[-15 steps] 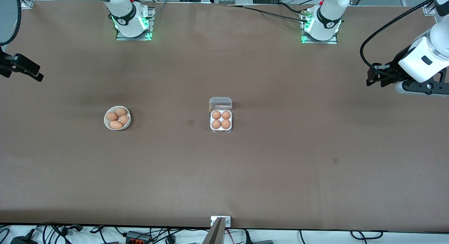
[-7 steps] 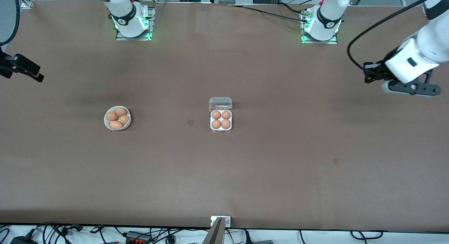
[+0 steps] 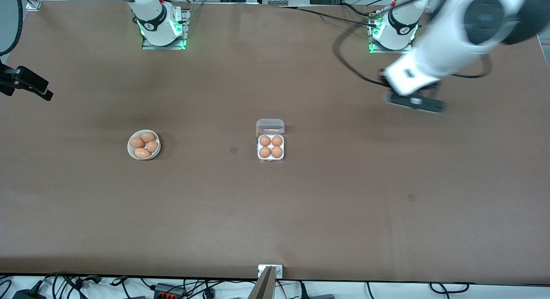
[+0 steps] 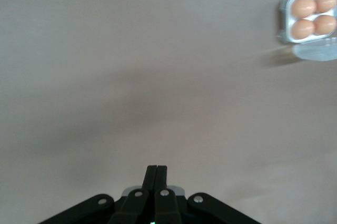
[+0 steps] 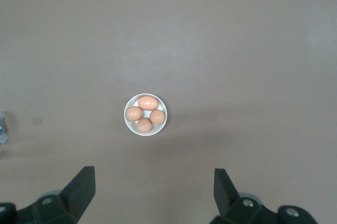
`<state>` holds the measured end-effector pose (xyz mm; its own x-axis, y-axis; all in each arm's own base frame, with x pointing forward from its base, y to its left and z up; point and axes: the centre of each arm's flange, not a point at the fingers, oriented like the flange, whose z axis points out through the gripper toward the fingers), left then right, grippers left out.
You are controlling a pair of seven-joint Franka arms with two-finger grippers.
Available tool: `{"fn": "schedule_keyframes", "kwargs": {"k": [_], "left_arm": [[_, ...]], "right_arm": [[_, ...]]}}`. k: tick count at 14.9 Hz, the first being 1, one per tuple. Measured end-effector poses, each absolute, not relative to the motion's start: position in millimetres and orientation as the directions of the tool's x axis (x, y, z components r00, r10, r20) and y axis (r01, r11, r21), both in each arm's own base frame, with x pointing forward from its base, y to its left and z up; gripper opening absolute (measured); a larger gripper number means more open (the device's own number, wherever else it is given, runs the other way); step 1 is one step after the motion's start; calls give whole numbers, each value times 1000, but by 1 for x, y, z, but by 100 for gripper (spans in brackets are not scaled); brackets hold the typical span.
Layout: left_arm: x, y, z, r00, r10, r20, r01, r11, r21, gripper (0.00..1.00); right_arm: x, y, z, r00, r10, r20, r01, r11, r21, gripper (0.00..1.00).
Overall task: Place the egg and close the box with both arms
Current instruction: 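Lower the left gripper onto the open lid and press it shut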
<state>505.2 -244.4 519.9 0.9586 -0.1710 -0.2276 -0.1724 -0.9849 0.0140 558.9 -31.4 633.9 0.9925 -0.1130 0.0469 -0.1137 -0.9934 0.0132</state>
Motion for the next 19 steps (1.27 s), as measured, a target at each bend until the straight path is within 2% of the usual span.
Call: {"fn": "schedule_keyframes", "kwargs": {"k": [5, 10, 15, 19], "left_arm": [[450, -362, 461, 973, -151, -174, -147, -989, 35, 1], [436, -442, 382, 985, -91, -145, -71, -988, 136, 1], [429, -480, 293, 996, -52, -67, -46, -995, 91, 1], [422, -497, 254, 999, -44, -10, -43, -996, 80, 1]], "right_arm": [[559, -30, 634, 993, -111, 47, -112, -994, 13, 100], [560, -30, 633, 993, -111, 45, -112, -994, 13, 100], [560, -30, 632, 993, -111, 44, -112, -994, 13, 100], [560, -30, 632, 993, -111, 43, -112, -994, 14, 100]]}}
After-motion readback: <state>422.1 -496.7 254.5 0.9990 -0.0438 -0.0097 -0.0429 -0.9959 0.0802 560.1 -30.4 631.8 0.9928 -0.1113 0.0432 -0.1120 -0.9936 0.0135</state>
